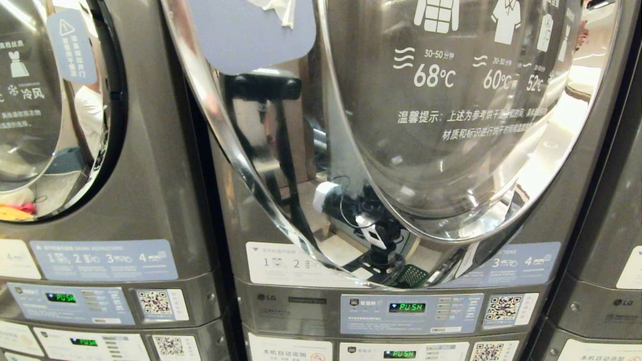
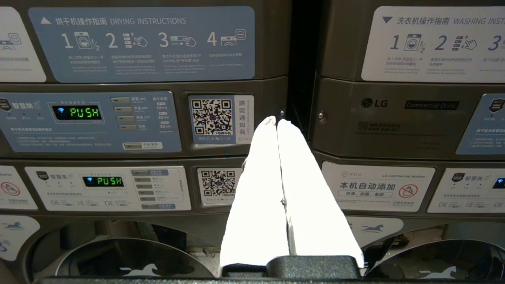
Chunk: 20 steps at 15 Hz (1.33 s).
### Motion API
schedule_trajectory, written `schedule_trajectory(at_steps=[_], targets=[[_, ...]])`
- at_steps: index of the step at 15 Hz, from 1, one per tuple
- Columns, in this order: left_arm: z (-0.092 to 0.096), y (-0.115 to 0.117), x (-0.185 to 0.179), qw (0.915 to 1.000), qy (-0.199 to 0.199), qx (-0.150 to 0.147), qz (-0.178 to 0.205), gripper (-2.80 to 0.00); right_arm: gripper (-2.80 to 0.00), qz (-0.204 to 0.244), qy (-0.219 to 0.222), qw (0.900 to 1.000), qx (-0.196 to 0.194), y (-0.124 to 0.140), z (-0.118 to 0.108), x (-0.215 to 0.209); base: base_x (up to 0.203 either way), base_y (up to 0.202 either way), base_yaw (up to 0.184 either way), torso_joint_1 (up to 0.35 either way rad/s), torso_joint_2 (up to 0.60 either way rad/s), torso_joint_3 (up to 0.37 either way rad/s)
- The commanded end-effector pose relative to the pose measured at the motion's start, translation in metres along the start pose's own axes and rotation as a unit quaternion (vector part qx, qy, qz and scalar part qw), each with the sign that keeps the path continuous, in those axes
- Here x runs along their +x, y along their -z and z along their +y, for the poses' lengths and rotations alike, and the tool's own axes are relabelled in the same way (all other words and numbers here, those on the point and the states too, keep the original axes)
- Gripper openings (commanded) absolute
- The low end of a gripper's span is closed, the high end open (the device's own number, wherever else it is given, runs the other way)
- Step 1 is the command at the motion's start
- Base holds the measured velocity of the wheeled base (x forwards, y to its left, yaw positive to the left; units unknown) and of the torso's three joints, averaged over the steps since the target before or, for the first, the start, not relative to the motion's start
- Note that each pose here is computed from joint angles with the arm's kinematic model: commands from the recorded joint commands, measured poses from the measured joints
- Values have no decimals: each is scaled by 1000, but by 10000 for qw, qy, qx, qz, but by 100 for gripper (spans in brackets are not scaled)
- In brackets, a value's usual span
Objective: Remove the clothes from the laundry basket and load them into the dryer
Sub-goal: Open the dryer
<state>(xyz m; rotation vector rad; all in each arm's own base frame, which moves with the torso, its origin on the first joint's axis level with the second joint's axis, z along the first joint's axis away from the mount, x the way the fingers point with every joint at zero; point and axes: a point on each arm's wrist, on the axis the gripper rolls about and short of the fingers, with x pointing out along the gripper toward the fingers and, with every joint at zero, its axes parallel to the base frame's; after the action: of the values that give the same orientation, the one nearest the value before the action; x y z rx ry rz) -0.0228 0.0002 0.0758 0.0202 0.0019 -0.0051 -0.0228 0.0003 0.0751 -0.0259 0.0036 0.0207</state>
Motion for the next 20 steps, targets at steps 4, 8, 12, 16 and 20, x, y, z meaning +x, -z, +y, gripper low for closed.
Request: schedule_trajectory(at_steps=[4, 8, 12, 16, 20], targets=[[0, 0, 0, 10000, -2, -1, -2, -280, -280, -12, -4, 10000, -8, 0, 0, 0, 0, 0, 0, 0, 0, 0], [0, 0, 0, 10000, -2, -1, -2, -280, -280, -12, -4, 10000, -1, 0, 0, 0, 0, 0, 0, 0, 0, 0], [0, 0, 0, 10000, 5, -1, -2, -280, -280, -12, -4, 10000, -8, 0, 0, 0, 0, 0, 0, 0, 0, 0], [0, 0, 0, 10000, -2, -1, -2, -280, -280, -12, -4, 10000, -1, 0, 0, 0, 0, 0, 0, 0, 0, 0], [0, 0, 0, 10000, 5, 6, -2, -280, -280, -12, -11, 10000, -8, 0, 0, 0, 0, 0, 0, 0, 0, 0]])
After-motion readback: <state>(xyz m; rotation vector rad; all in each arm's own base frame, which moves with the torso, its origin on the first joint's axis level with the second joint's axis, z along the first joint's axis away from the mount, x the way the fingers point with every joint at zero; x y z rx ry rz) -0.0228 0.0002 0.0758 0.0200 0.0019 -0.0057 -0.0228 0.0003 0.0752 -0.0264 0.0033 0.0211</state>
